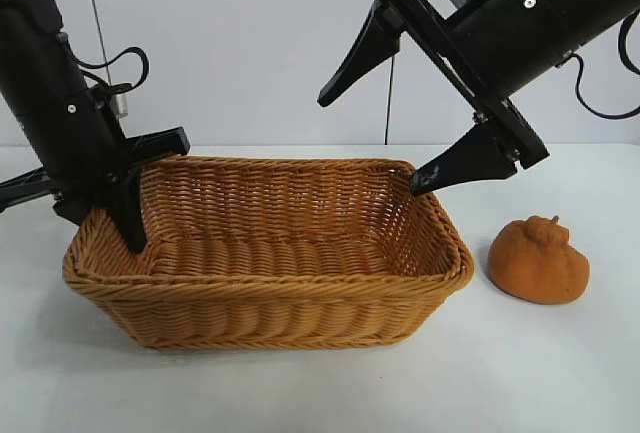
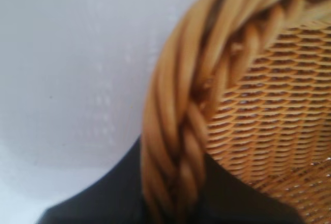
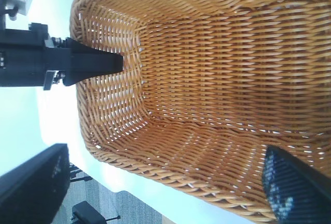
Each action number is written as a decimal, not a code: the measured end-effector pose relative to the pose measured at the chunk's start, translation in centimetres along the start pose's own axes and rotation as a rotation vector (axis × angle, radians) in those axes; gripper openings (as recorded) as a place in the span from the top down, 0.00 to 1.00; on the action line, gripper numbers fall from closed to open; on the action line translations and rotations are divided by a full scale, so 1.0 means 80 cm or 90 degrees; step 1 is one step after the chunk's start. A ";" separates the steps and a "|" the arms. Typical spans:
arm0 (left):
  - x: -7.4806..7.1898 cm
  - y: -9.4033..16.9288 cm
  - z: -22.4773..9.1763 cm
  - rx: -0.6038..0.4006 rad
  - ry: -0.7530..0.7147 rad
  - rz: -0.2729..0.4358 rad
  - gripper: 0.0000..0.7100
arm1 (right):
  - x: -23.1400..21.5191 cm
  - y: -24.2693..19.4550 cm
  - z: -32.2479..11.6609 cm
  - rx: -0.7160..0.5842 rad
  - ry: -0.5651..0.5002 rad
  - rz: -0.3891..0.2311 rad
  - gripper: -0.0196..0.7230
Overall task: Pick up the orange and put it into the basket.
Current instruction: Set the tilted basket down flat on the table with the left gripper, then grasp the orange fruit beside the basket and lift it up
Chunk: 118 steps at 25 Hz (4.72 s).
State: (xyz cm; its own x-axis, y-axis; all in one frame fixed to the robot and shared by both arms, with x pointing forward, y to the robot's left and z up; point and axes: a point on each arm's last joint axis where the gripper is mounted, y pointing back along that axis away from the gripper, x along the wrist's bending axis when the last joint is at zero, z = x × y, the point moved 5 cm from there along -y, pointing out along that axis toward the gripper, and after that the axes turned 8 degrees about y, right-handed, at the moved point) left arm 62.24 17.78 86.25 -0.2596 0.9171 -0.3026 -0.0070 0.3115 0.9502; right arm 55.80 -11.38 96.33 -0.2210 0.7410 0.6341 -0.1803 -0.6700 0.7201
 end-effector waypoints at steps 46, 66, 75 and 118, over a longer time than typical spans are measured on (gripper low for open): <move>0.077 0.198 0.041 -0.153 -0.084 0.202 0.11 | 0.001 0.000 -0.002 0.007 0.000 0.003 0.04; 0.146 0.243 -0.223 -0.214 -0.088 0.185 0.13 | 0.001 0.000 -0.003 0.010 0.000 0.005 0.04; 0.175 0.216 -0.305 -0.360 -0.106 0.121 0.13 | 0.002 0.001 -0.003 0.010 0.001 0.005 0.04; 0.187 0.249 -0.395 -0.704 -0.161 -0.010 0.13 | -0.132 0.064 0.051 0.048 0.030 -0.357 0.04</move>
State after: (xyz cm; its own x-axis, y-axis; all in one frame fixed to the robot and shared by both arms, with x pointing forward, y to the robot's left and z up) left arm 27.72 29.84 103.04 -0.0502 0.9781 -0.2022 -0.8905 0.0478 0.4526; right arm 61.10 -22.43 94.47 -0.1542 0.9786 0.1365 -0.2134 -0.1679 0.9624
